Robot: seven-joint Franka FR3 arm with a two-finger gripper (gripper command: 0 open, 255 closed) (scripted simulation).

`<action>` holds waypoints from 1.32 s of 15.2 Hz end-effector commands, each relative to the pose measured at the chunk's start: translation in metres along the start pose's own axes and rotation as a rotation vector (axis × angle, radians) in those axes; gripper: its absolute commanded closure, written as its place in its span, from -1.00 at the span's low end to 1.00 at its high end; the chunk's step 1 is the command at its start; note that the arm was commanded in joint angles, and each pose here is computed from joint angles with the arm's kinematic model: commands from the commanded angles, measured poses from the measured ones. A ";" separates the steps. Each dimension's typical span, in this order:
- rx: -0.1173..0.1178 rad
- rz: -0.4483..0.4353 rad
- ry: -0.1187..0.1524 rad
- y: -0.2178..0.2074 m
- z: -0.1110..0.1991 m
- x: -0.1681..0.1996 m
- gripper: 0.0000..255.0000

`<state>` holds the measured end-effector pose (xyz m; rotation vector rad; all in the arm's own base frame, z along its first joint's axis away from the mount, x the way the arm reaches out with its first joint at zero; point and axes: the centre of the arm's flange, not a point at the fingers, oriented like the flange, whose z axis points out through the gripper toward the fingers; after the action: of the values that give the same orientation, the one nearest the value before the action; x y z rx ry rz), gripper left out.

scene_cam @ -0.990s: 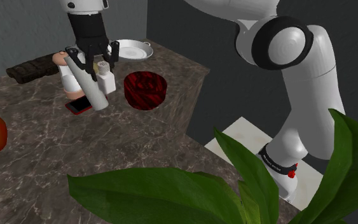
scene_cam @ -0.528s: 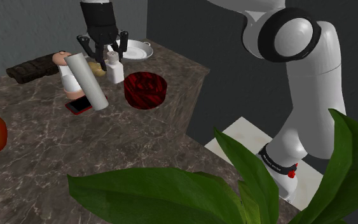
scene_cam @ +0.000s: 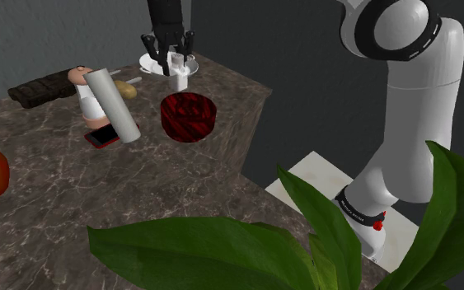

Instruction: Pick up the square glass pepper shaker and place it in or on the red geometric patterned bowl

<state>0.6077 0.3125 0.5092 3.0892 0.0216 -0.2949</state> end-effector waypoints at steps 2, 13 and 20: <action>0.000 -0.001 -0.001 0.040 0.001 0.008 1.00; 0.000 -0.001 -0.001 0.038 0.058 0.019 1.00; 0.000 -0.001 -0.001 0.037 0.076 0.023 1.00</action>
<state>0.6168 0.2728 0.4318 3.0886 0.0232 -0.2973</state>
